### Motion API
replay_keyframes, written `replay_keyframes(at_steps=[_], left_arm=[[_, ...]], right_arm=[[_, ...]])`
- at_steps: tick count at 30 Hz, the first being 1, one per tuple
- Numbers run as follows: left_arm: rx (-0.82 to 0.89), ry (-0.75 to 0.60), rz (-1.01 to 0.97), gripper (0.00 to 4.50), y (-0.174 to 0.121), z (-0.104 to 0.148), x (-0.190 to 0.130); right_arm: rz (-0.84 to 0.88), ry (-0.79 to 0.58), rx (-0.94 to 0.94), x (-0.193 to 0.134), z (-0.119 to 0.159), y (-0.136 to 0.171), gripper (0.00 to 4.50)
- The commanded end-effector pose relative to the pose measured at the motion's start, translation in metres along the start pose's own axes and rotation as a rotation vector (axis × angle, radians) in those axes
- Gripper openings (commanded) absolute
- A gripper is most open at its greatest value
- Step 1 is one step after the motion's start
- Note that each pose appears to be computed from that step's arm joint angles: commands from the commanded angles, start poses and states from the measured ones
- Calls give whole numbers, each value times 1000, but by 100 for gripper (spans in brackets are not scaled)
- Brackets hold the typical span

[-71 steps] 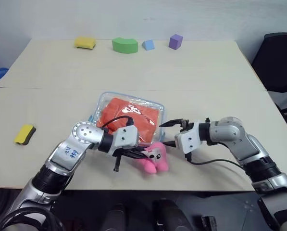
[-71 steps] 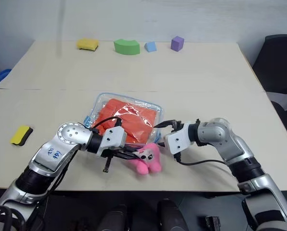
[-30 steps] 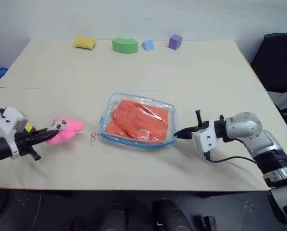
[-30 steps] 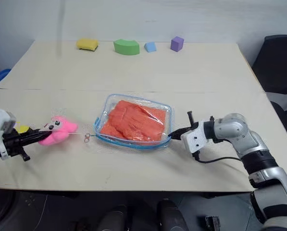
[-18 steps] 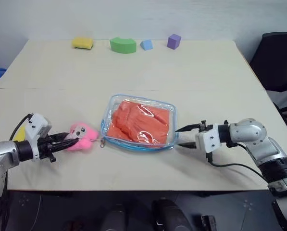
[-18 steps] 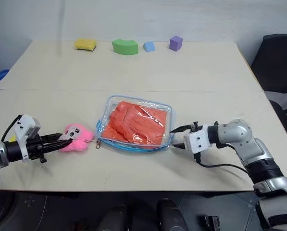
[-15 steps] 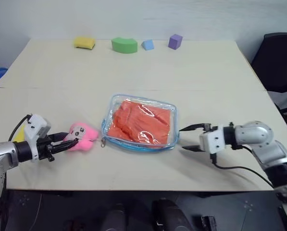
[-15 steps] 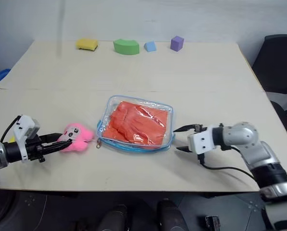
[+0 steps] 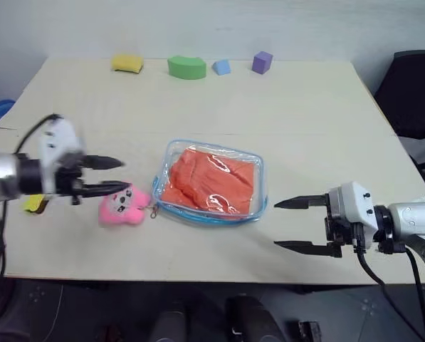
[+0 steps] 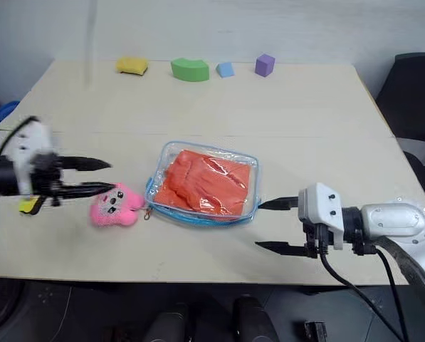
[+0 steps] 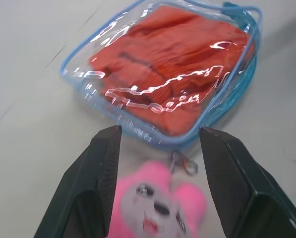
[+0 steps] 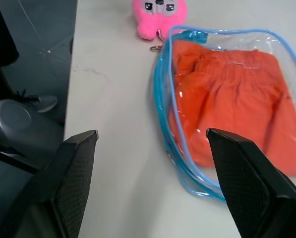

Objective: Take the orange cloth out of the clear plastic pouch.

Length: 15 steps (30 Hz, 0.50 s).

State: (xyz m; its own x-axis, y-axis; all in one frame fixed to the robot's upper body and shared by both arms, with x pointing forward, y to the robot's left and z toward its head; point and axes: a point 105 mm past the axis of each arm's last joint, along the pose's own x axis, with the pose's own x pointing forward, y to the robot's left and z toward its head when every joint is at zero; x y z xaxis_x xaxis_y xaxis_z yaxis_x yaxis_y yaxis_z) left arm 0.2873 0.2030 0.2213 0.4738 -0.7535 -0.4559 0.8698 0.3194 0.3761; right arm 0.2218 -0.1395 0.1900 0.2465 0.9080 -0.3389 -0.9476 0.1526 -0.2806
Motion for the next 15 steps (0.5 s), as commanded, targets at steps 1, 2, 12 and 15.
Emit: replay_keyframes(at_steps=[1,2,12,15], left_arm=[[236,75,-103,262,-14,-1,36],[313,111,-126,262,-16,-7,47],[470,109,-220,262,-18,-16,91],[447,113,-283,262,-25,-20,90]], right_arm=[[-13,-26,4,3,12,6,364],[-19,-27,11,3,11,7,364],[-91,-8,27,7,3,8,364],[-97,-5,28,8,2,8,364]])
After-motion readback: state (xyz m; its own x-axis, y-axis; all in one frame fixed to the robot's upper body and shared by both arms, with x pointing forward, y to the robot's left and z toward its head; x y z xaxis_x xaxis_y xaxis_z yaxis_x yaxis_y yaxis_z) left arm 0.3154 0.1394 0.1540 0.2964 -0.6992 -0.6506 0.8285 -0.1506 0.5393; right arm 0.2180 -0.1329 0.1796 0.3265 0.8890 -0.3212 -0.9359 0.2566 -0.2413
